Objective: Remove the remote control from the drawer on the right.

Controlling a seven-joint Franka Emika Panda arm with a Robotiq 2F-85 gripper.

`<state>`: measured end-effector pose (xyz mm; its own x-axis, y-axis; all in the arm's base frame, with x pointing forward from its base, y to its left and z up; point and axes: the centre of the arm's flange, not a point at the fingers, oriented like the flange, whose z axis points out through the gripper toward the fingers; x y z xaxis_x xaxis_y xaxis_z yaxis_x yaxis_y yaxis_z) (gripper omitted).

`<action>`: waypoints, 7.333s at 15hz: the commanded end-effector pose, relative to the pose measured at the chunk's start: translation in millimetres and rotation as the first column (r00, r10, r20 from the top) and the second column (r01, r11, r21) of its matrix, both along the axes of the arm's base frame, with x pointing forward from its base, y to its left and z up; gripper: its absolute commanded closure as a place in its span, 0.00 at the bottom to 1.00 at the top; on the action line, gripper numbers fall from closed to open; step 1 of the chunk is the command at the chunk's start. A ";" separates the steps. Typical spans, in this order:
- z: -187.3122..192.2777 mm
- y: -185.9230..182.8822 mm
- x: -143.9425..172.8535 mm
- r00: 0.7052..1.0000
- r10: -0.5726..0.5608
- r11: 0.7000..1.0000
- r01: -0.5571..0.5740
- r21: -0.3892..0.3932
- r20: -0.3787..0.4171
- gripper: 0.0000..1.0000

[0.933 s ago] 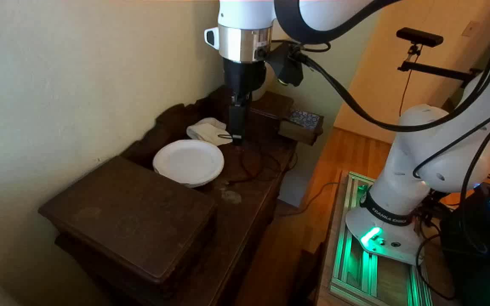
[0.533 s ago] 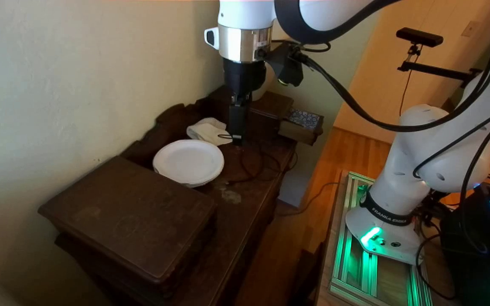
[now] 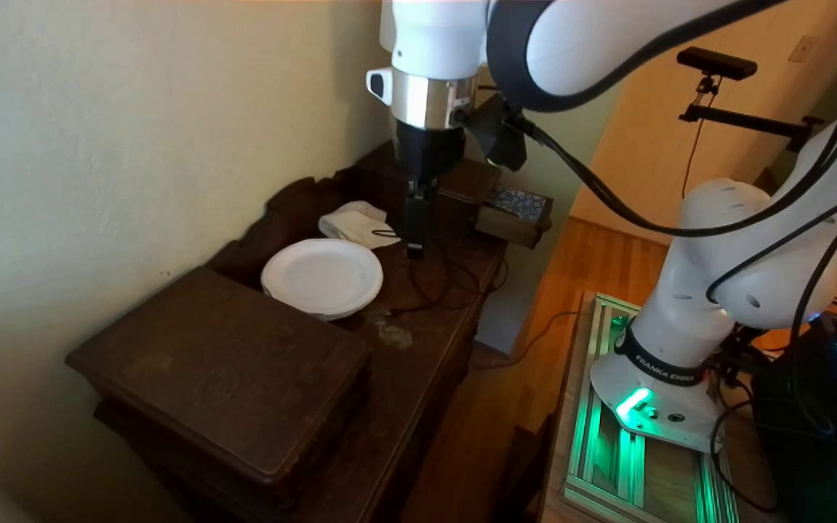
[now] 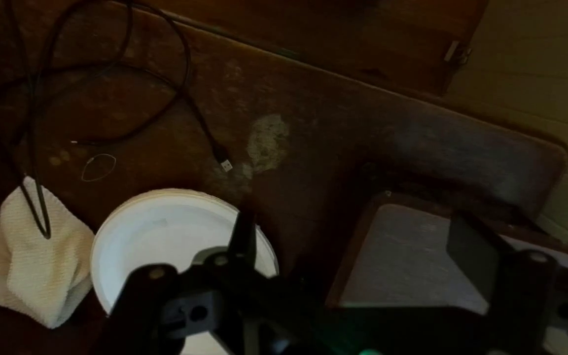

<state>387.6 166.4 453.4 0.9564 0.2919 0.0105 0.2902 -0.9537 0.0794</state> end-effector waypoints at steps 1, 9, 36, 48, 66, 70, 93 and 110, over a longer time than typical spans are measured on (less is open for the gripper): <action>-41.7 -43.1 -63.2 0.997 -0.020 0.999 0.022 -0.031 0.074 0.00; -56.8 -47.6 -58.3 0.998 -0.047 0.999 0.047 -0.006 0.031 0.00; -85.4 -425.4 -101.9 0.865 -0.475 0.870 0.489 -0.059 0.159 0.00; -144.0 -484.1 -88.8 0.817 -0.502 0.845 0.533 -0.039 0.283 0.00; -172.2 -528.1 -89.8 0.786 -0.522 0.839 0.544 0.030 0.331 0.00; -178.9 -545.7 -87.8 0.781 -0.520 0.842 0.538 0.051 0.345 0.00; -256.9 -579.8 -84.1 0.829 -0.484 0.875 0.452 0.175 0.281 0.00; -240.1 -589.1 -78.0 0.864 -0.379 0.923 0.328 0.200 0.333 0.00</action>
